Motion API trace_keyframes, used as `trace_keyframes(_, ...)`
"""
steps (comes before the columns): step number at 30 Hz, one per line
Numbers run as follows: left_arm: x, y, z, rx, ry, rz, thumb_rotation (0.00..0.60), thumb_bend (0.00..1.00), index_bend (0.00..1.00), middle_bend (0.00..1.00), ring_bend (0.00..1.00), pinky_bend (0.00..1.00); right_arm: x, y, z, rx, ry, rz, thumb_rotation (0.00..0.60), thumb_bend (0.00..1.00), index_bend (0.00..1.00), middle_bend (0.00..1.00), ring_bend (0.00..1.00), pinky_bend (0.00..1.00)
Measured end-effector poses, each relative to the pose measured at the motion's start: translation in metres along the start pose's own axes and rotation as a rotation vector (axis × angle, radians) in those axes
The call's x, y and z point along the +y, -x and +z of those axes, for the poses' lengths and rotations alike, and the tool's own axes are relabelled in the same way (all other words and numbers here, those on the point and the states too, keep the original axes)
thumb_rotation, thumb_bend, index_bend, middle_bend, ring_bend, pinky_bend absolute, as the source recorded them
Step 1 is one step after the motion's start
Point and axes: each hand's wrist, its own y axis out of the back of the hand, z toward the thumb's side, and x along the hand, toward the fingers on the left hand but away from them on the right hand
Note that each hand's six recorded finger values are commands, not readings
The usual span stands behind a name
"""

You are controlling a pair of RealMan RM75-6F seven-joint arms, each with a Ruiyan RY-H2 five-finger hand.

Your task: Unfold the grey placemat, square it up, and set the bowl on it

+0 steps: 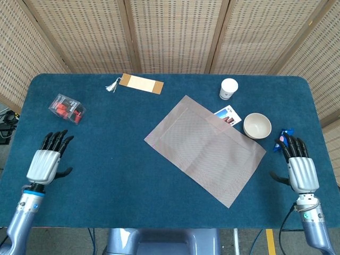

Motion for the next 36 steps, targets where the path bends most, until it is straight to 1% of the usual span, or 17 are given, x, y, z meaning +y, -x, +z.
trace_keyframes(4,-0.002,-0.026,0.016,-0.030,-0.044,-0.005,0.600,0.18,0.16,0.00,0.00,0.00,0.003,-0.001,0.001,0.009,0.016,-0.001,0.600,0.16,0.17,0.00,0.00,0.00)
trace_keyframes(9,-0.006,-0.061,0.044,-0.063,-0.097,-0.017,0.600,0.19,0.17,0.00,0.00,0.00,0.007,-0.002,0.003,0.016,0.042,-0.002,0.600,0.16,0.18,0.00,0.00,0.00)
trace_keyframes(14,-0.016,-0.094,0.073,-0.080,-0.128,-0.045,0.600,0.19,0.17,0.00,0.00,0.00,0.013,-0.001,0.001,0.016,0.067,-0.011,0.600,0.16,0.18,0.00,0.00,0.00)
trace_keyframes(17,-0.021,-0.108,0.089,-0.090,-0.149,-0.058,0.600,0.19,0.17,0.00,0.00,0.00,0.017,0.000,-0.002,0.010,0.081,-0.018,0.600,0.16,0.18,0.00,0.00,0.00)
trace_keyframes(20,-0.027,-0.121,0.108,-0.108,-0.179,-0.068,0.600,0.20,0.15,0.00,0.00,0.00,0.021,0.001,-0.005,0.002,0.101,-0.022,0.600,0.16,0.18,0.00,0.00,0.00)
trace_keyframes(26,-0.040,-0.143,0.148,-0.139,-0.205,-0.085,0.600,0.20,0.10,0.00,0.00,0.00,0.026,0.003,-0.009,-0.009,0.120,-0.023,0.600,0.16,0.18,0.00,0.00,0.00)
trace_keyframes(31,-0.048,-0.154,0.166,-0.151,-0.227,-0.095,0.600,0.20,0.08,0.00,0.00,0.00,0.028,0.003,-0.011,-0.013,0.134,-0.025,0.600,0.16,0.19,0.00,0.00,0.00)
trace_keyframes(36,-0.061,-0.167,0.189,-0.155,-0.251,-0.117,0.600,0.20,0.09,0.00,0.00,0.00,0.033,0.005,-0.015,-0.020,0.162,-0.031,0.600,0.16,0.19,0.00,0.00,0.00)
